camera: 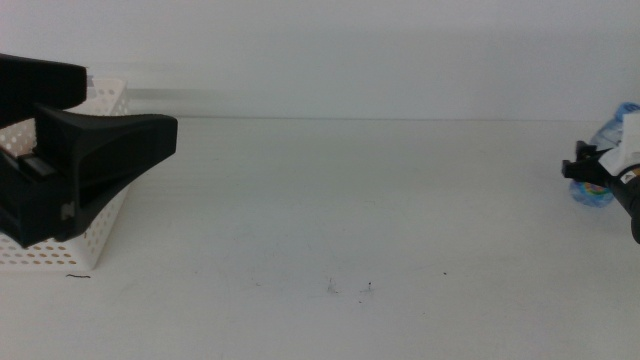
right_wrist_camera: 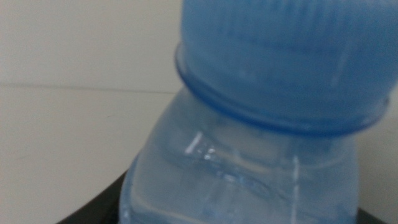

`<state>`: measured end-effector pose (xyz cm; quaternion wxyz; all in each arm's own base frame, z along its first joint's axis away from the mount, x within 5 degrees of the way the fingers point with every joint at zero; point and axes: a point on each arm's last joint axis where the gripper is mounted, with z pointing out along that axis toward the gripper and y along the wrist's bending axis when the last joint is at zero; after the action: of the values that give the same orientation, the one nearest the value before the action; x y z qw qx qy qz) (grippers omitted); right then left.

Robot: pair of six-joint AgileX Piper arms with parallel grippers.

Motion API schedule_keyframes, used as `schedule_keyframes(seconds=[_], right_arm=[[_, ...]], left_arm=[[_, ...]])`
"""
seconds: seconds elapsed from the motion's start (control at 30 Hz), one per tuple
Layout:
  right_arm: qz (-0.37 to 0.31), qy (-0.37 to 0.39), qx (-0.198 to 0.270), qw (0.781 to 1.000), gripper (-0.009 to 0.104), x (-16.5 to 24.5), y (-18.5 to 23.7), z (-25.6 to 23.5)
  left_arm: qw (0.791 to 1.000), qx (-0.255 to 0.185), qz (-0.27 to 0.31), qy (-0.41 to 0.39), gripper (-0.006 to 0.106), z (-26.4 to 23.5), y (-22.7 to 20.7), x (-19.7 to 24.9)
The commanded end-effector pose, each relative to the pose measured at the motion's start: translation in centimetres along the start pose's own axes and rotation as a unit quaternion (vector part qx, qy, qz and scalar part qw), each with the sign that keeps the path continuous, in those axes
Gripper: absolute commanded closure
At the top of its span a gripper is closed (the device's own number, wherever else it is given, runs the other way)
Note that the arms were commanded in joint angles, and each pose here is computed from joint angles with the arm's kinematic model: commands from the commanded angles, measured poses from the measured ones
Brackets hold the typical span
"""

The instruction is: Use arms to grab the bottles and put them into the dustbin to the left of the table.

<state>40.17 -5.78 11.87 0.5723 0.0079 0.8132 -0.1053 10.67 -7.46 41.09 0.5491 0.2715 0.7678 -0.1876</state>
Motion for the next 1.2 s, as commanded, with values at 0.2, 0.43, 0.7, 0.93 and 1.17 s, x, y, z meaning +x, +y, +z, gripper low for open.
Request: schedule_keyframes(seconds=[0.2,0.43,0.7,0.93,1.17], right_arm=[[-0.077,-0.110,-0.137,0.981,0.097,-8.2,7.5,-4.6],[-0.064,-0.141,-0.276,0.949,0.097,-9.8,17.7,-8.3],[-0.078,-0.154,-0.372,0.912,0.097,-8.8,27.6,-9.5],[-0.072,-0.150,-0.395,0.903,0.097,-7.3,31.5,-8.2],[-0.080,-0.140,-0.405,0.900,0.097,-6.0,32.5,-8.0]], left_arm=[[1.000,-0.001,-0.004,-0.004,0.007,0.0,0.0,0.1],[1.000,-0.001,-0.004,-0.004,0.007,0.0,0.0,0.1],[1.000,-0.001,-0.004,-0.004,0.007,0.0,0.0,0.1],[1.000,-0.001,-0.004,-0.004,0.007,0.0,0.0,0.1],[1.000,-0.001,-0.004,-0.004,0.007,0.0,0.0,0.1]])
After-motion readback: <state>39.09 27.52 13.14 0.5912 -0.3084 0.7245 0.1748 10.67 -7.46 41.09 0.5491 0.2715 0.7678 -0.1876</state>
